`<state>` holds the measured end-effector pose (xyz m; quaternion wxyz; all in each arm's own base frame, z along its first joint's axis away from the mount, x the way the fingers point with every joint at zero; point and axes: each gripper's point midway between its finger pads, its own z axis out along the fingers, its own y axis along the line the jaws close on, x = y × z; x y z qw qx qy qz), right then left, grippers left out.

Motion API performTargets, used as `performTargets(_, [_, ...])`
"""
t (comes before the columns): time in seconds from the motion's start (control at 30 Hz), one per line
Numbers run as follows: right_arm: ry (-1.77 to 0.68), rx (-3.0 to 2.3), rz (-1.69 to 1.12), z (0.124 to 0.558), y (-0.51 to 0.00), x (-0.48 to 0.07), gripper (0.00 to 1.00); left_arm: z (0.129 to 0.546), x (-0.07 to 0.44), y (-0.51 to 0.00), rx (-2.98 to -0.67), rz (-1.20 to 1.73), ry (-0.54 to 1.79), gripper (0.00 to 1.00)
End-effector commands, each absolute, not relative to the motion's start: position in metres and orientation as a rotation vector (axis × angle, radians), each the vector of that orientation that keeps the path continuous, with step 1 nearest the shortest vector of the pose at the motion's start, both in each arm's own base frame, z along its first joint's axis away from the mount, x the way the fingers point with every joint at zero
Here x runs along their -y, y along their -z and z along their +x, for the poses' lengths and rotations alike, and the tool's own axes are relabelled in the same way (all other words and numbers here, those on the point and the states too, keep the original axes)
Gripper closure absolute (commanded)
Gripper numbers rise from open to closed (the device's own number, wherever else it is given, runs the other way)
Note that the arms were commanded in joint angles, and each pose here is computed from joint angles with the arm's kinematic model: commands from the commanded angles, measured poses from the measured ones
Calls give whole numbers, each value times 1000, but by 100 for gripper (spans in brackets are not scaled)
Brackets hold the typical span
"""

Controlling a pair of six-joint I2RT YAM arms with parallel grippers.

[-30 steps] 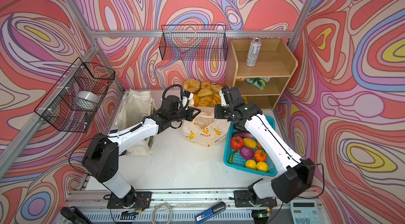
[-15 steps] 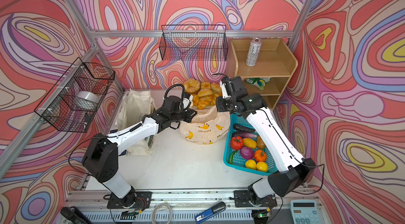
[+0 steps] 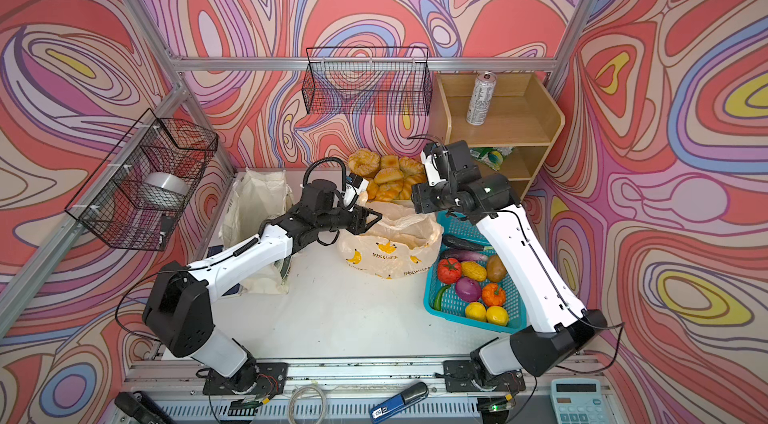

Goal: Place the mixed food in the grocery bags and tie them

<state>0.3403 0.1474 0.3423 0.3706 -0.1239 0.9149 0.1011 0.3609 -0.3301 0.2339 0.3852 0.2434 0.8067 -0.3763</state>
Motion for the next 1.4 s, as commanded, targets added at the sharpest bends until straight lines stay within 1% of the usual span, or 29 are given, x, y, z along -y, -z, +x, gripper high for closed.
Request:
performTargets(0.0, [-380, -2301, -360, 343, -353, -165, 30, 353, 332, -244, -2018, 644, 1015, 45])
performTargets(0.23, [-625, -2278, -448, 346, -348, -204, 30, 351, 320, -256, -1971, 613, 1085, 32])
performTargets(0.27, [-634, -2282, -453, 347, -346, -206, 30, 350, 318, -259, -1962, 610, 1093, 27])
performTargets(0.3, [-635, -2287, -453, 349, -344, -207, 30, 351, 315, -261, -1958, 603, 1096, 25])
performTargets(0.33, [-642, -2286, -450, 350, -343, -207, 30, 350, 313, -263, -1950, 606, 1100, 21])
performTargets(0.37, [-662, -2283, -454, 352, -342, -211, 30, 349, 313, -265, -1943, 613, 1106, 20])
performTargets(0.4, [-696, -2280, -460, 352, -342, -216, 30, 347, 313, -267, -1936, 627, 1120, 15])
performTargets(0.43, [-738, -2282, -468, 352, -340, -221, 30, 344, 314, -268, -1933, 645, 1140, 13])
performTargets(0.47, [-770, -2283, -472, 353, -338, -226, 30, 342, 315, -269, -1934, 659, 1156, 5])
performTargets(0.5, [-798, -2279, -473, 354, -337, -230, 30, 340, 316, -268, -1939, 670, 1173, 0])
performTargets(0.83, [-1021, -2248, -522, 354, -337, -259, 30, 325, 314, -271, -1923, 728, 1310, 0])
performTargets(0.9, [-1047, -2251, -521, 354, -335, -262, 30, 324, 312, -271, -1927, 731, 1315, 0])
performTargets(0.97, [-1077, -2248, -521, 354, -334, -264, 30, 323, 311, -270, -1930, 739, 1314, 3])
performTargets(1.1, [-1151, -2233, -523, 351, -336, -273, 31, 321, 311, -267, -1941, 759, 1319, 3])
performTargets(1.37, [-1187, -2258, -564, 344, -325, -294, 39, 319, 310, -257, -1974, 804, 1290, 2])
